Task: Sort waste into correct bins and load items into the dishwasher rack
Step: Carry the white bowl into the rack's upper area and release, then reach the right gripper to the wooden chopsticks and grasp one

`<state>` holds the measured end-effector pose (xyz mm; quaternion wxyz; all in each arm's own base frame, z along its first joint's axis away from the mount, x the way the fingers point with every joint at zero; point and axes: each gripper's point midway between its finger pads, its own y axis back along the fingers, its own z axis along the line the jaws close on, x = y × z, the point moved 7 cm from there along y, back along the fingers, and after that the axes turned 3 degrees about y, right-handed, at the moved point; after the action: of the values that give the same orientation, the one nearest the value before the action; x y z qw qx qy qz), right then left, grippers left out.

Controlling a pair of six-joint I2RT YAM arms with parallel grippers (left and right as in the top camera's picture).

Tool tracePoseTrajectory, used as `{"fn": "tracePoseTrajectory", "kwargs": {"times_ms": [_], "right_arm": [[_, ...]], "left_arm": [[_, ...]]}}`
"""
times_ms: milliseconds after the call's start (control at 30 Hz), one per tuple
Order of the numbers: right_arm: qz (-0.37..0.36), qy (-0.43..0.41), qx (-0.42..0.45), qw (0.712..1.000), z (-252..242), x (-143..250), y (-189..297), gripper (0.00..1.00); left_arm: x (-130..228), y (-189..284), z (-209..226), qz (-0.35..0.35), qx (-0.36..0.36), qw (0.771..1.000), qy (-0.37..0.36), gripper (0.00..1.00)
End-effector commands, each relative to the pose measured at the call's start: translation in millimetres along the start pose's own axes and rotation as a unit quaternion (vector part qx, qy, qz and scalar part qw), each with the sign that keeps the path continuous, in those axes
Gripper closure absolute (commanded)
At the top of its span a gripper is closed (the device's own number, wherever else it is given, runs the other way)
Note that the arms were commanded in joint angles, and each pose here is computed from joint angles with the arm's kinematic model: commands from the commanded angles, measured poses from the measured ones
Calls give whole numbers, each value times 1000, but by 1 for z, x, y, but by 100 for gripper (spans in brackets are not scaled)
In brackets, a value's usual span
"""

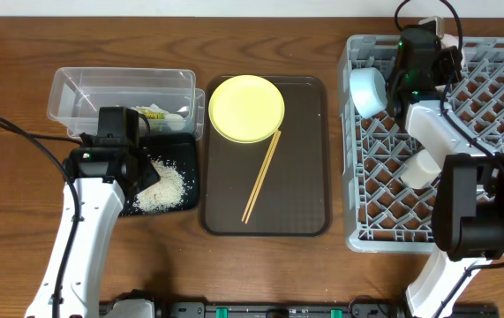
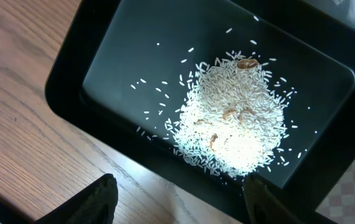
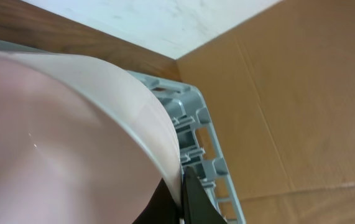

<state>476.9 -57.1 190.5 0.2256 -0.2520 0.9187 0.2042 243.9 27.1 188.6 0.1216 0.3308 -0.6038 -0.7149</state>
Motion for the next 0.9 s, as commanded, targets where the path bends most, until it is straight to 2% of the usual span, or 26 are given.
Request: {"fn": "tracePoseTrajectory", "kwargs": {"times_ms": [0, 200, 367, 533, 600, 733, 800, 867], "right_arm": [[29, -8, 32, 999, 6, 8, 3, 99], [39, 13, 43, 998, 12, 8, 16, 99], [49, -4, 5, 999, 28, 15, 33, 80], [58, -58, -146, 986, 36, 22, 54, 66], [56, -78, -191, 977, 29, 19, 65, 63], [30, -99, -260, 960, 2, 9, 91, 50], [12, -107, -307, 945, -9, 4, 108, 47], [-10, -111, -382, 917, -15, 0, 132, 44]], "left_arm": [[-3, 4, 1, -7, 1, 1000, 8, 32], [-2, 4, -1, -1, 12, 1000, 9, 32], [-2, 4, -1, 0, 13, 1000, 9, 32], [-2, 4, -1, -1, 13, 1000, 9, 32], [-2, 4, -1, -1, 13, 1000, 9, 32], [-2, 4, -1, -1, 13, 1000, 9, 32], [-2, 4, -1, -1, 13, 1000, 9, 32], [-2, 4, -1, -1, 13, 1000, 9, 32]]}}
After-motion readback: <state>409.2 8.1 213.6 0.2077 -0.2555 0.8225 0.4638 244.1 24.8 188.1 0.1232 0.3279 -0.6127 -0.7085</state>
